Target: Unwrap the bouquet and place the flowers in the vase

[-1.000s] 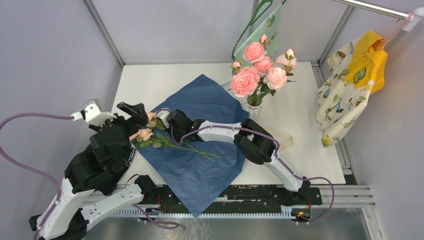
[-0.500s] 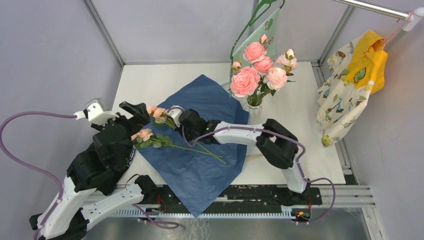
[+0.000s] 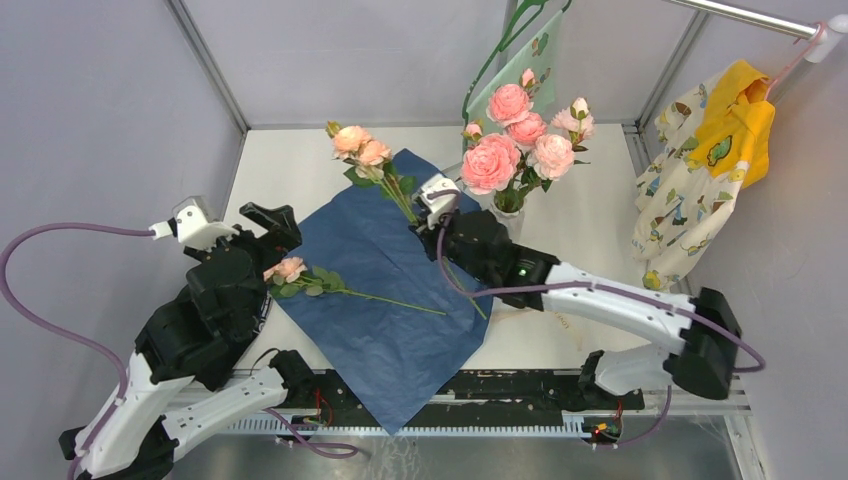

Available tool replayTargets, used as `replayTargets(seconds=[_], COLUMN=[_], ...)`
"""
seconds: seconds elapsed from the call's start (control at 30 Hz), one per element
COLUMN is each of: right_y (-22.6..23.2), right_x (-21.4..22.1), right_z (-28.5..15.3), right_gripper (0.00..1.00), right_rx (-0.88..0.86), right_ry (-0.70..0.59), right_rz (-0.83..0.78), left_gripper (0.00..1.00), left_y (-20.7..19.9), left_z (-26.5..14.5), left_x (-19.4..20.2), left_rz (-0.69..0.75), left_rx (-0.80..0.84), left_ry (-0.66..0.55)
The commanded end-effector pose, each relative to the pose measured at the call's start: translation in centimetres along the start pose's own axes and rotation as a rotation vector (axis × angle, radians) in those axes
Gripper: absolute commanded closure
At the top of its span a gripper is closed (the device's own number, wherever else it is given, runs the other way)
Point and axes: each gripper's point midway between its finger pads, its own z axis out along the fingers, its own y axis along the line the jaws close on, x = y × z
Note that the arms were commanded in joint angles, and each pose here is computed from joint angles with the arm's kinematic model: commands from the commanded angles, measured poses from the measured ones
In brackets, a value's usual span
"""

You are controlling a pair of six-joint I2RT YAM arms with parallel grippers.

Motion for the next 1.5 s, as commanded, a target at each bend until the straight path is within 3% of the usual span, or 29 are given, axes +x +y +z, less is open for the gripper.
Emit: replayTargets(seconds=[0.0, 0.3, 0.67, 1.07, 1.47], right_y=[-1.5, -3.6, -10.6, -12.8, -13.9], right_x=[-6.1, -12.3, -14.6, -18.4, -22.5], right_z=[-4.6, -13.8, -21.3, -21.3, -19.1], right_gripper=[1.0, 1.0, 1.0, 1.0, 1.0], right_rx=[0.003, -0.029, 0.296, 0.533, 0.613], right_ry=[-0.21, -0.493, -0.781, -0.891, -0.969], right_rz=[0.016, -0.022, -0.05, -0.164, -0.222], left_gripper=[0.05, 0.05, 0.05, 0.05, 0.05], left_y=[-1.3, -2.7, -3.6, -3.6, -3.6], left_z=[0.3, 0.9, 1.5, 1.7, 1.9], left_x=[-0.2, 0.6, 1.5, 2.1, 2.5], left_rz=[-0.048, -0.029, -0.009, 0.006, 0.018], left_rx=[0.025, 0.038, 0.052, 0.048, 0.043], left_ry=[-0.008, 0.011, 0.027, 0.032, 0.032])
